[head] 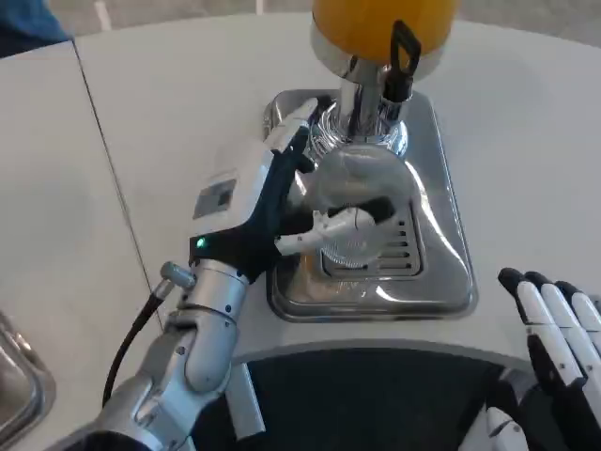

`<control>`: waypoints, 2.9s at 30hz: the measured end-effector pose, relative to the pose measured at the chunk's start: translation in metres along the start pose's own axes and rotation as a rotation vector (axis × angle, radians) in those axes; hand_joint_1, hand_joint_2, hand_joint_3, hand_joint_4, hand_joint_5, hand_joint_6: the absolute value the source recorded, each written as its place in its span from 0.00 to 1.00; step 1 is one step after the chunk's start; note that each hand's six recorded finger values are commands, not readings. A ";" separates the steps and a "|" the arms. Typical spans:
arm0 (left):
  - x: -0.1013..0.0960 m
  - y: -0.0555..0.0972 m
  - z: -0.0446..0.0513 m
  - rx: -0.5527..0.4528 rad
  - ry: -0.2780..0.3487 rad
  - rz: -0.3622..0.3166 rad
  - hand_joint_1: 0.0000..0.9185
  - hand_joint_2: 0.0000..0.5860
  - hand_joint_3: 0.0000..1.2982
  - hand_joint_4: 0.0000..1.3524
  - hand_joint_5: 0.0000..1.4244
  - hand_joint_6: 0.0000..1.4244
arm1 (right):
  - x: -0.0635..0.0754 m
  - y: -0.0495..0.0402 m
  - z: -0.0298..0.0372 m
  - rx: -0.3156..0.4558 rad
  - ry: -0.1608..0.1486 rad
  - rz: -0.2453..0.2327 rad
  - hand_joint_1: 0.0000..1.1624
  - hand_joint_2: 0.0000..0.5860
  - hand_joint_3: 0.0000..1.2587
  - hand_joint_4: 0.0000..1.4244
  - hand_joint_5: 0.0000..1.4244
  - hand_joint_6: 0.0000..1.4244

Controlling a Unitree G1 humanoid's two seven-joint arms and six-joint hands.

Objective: Grasp the cup under the faucet to collect the drink, then remove the cup.

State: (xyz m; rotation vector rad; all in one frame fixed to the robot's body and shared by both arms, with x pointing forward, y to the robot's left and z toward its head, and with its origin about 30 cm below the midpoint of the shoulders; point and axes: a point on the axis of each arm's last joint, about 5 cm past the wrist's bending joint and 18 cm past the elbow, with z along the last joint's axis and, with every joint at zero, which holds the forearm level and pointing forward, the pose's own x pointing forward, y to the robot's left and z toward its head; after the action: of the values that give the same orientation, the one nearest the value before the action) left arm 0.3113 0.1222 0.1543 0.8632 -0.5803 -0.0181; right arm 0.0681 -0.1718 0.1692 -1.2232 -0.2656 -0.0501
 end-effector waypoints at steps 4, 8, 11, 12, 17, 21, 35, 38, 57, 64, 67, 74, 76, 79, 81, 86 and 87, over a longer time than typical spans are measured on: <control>-0.003 0.002 -0.0021 -0.003 0.006 -0.006 0.04 0.00 0.06 0.03 0.26 0.30 | -0.001 0.0001 0.0000 0.002 0.001 0.003 0.02 1.00 0.00 0.00 0.00 0.00; -0.003 0.006 -0.0019 -0.007 0.006 0.003 0.02 0.00 0.06 0.02 0.25 0.29 | -0.002 0.0005 0.0006 0.003 -0.005 0.009 0.02 1.00 0.00 0.00 0.00 0.00; -0.004 0.008 -0.0013 -0.011 0.004 0.013 0.00 0.00 0.05 0.02 0.25 0.28 | -0.003 0.0009 0.0011 0.006 -0.007 0.014 0.02 1.00 0.00 0.00 0.00 0.00; -0.005 0.008 -0.0014 -0.014 0.005 0.015 0.00 0.00 0.05 0.02 0.25 0.28 | -0.003 0.0010 0.0012 0.007 -0.007 0.014 0.02 1.00 0.00 0.00 0.00 0.00; -0.009 0.023 -0.0084 -0.032 0.049 0.071 0.00 0.00 0.05 0.03 0.26 0.29 | -0.003 0.0014 0.0021 0.010 -0.015 0.010 0.03 1.00 0.00 0.00 0.00 0.00; -0.014 0.045 -0.0207 -0.033 0.110 0.162 0.00 0.00 0.05 0.03 0.26 0.29 | -0.003 0.0014 0.0021 0.009 -0.017 0.009 0.03 1.00 0.00 0.00 0.00 0.00; -0.070 0.073 -0.0255 0.024 0.102 0.136 0.06 0.06 0.00 0.00 0.16 0.14 | -0.002 -0.0001 0.0022 0.030 -0.016 -0.014 0.03 1.00 0.00 0.00 0.00 0.00; -0.087 0.080 -0.0231 0.056 0.082 0.118 0.12 0.09 0.00 0.00 0.15 0.14 | -0.001 -0.0022 0.0023 0.031 -0.013 -0.032 0.03 1.00 0.00 0.00 0.00 0.00; -0.172 0.092 0.0042 0.309 -0.045 -0.096 0.07 0.12 0.00 0.00 0.12 0.11 | 0.015 -0.0080 0.0054 0.131 0.029 -0.108 0.03 1.00 0.00 0.00 0.00 0.00; -0.188 0.091 0.0120 0.392 -0.094 -0.179 0.04 0.13 0.00 0.00 0.10 0.08 | 0.026 -0.0130 0.0073 0.180 0.026 -0.124 0.04 1.00 0.00 0.00 0.00 0.00; -0.194 0.091 0.0146 0.389 -0.102 -0.206 0.03 0.15 0.00 0.00 0.08 0.07 | 0.031 -0.0153 0.0071 0.203 0.016 -0.140 0.04 1.00 0.00 0.00 0.00 0.00; -0.199 0.089 0.0165 0.373 -0.112 -0.233 0.00 0.18 0.00 0.00 0.06 0.06 | 0.045 -0.0196 0.0066 0.250 -0.006 -0.188 0.06 1.00 0.00 0.00 0.00 0.00; -0.197 0.089 0.0175 0.371 -0.121 -0.234 0.00 0.18 0.00 0.00 0.06 0.06 | 0.050 -0.0185 0.0056 0.265 -0.008 -0.185 0.06 1.00 0.00 0.00 0.00 0.00; -0.195 0.087 0.0194 0.363 -0.144 -0.234 0.00 0.20 0.00 0.00 0.05 0.04 | 0.061 -0.0190 0.0055 0.290 -0.018 -0.197 0.07 1.00 0.00 0.00 0.00 0.00; -0.194 0.087 0.0202 0.359 -0.150 -0.236 0.00 0.20 0.00 0.00 0.03 0.04 | 0.069 -0.0200 0.0066 0.305 -0.034 -0.212 0.06 0.96 0.00 0.00 0.00 0.00; -0.193 0.087 0.0202 0.360 -0.152 -0.246 0.00 0.20 0.00 0.00 0.02 0.03 | 0.081 -0.0211 0.0079 0.344 -0.073 -0.228 0.04 0.93 0.00 0.00 0.00 0.00; -0.192 0.087 0.0203 0.360 -0.151 -0.250 0.00 0.20 0.00 0.00 0.02 0.03 | 0.084 -0.0208 0.0076 0.352 -0.083 -0.226 0.03 0.91 0.00 0.00 0.00 0.00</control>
State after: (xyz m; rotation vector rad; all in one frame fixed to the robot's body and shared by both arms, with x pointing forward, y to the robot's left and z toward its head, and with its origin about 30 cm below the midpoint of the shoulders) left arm 0.1201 0.2119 0.1358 1.2898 -0.6236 -0.2130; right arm 0.1445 -0.1631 0.2099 -0.8432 -0.4639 -0.1425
